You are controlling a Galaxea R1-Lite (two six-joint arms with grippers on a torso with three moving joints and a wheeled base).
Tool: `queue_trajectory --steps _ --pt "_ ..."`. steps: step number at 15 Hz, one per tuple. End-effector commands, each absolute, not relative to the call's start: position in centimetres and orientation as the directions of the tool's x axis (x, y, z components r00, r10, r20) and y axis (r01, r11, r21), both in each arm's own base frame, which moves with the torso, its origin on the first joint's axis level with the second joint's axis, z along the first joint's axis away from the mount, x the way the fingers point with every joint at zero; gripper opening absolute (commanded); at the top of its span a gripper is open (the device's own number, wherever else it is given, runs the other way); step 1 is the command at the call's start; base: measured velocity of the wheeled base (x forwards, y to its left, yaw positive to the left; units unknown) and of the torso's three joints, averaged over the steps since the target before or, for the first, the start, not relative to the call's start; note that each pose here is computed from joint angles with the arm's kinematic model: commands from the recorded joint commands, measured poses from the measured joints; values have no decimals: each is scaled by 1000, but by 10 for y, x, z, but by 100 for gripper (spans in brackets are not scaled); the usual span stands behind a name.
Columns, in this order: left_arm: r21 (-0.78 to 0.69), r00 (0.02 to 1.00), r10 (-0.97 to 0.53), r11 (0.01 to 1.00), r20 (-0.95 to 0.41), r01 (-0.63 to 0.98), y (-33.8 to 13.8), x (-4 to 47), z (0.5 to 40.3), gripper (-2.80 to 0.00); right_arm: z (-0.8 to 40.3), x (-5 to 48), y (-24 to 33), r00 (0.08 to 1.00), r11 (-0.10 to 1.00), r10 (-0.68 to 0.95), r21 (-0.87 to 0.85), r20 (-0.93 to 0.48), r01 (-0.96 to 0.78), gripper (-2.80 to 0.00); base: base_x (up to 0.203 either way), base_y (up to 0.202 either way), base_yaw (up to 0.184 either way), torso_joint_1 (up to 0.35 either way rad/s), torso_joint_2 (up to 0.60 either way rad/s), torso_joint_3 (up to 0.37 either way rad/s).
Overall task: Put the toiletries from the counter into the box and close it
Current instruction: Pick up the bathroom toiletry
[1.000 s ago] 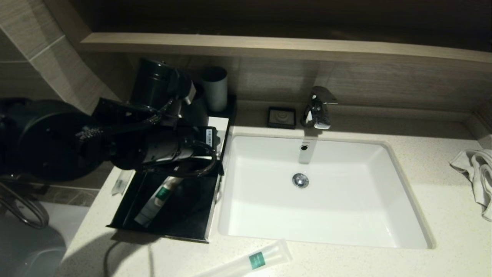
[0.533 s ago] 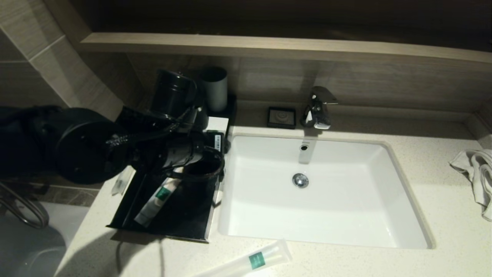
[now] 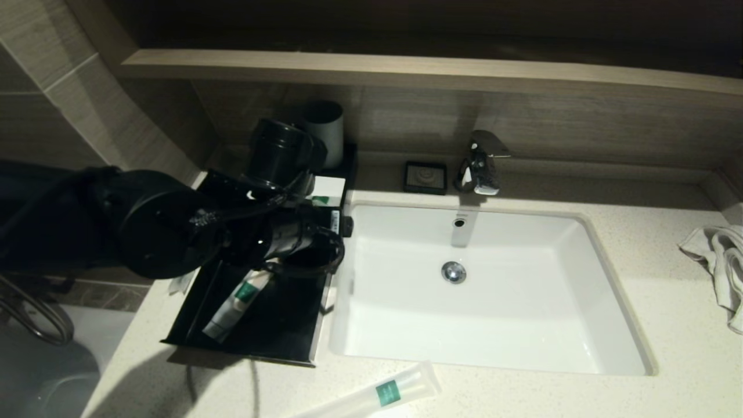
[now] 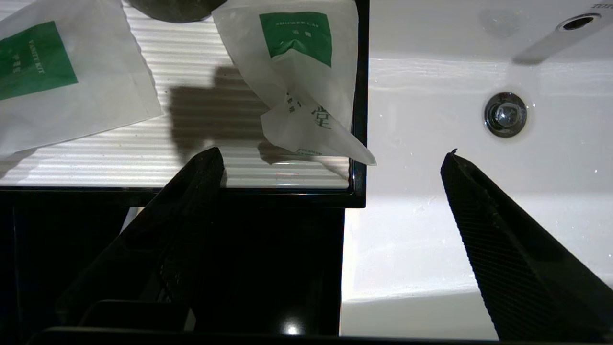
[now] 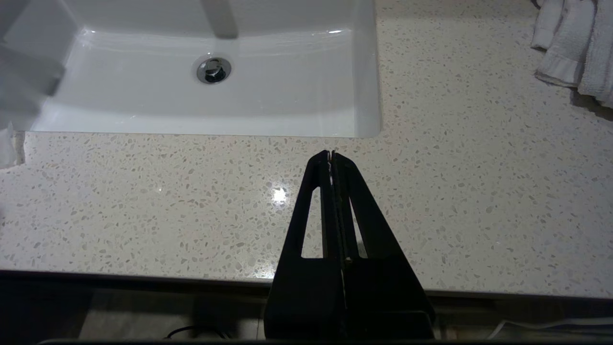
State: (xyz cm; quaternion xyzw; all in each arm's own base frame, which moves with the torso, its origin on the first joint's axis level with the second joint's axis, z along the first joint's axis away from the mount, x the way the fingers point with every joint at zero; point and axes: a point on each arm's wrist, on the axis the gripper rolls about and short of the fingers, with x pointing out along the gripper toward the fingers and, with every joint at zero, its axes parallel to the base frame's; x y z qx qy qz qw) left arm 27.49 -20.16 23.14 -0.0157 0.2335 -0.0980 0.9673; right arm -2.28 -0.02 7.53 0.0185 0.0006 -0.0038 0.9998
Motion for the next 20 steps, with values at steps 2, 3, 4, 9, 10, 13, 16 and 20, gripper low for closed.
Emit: queue_trajectory --steps 2,3,4,9,10,13,16,20 --pt "-68 867 -190 981 -460 179 -204 278 226 0 75 -23 0 1000 999 -8 37 -3 8 -280 0 0 0 0 0 0" --pt "-64 865 -188 982 -466 179 -205 279 224 0 75 -23 0 1000 999 -8 37 -3 8 -280 0 0 0 0 0 0" --pt "-61 862 -187 982 -471 179 -206 280 222 0 75 -23 0 1000 999 -8 37 -3 8 -280 0 0 0 0 0 0" --pt "-70 875 -187 982 -447 175 -208 284 221 0 75 -23 0 1000 999 -8 37 -3 8 -280 0 0 0 0 0 0" --pt "-74 880 -189 982 -436 174 -209 285 221 0 75 -23 0 1000 999 -8 37 -3 8 -280 0 0 0 0 0 0" --pt "-38 887 -157 987 -434 156 -211 288 217 0 76 -23 0 1000 999 -8 37 -2 8 -280 0 0 0 0 0 0" --pt "-30 886 -155 987 -436 158 -212 289 215 0 75 -23 0 1000 999 -8 37 -3 8 -280 0 0 0 0 0 0" --pt "-30 896 -145 989 -420 146 -212 290 216 0 75 -23 0 1000 999 -8 38 -2 8 -280 0 0 0 0 0 0"
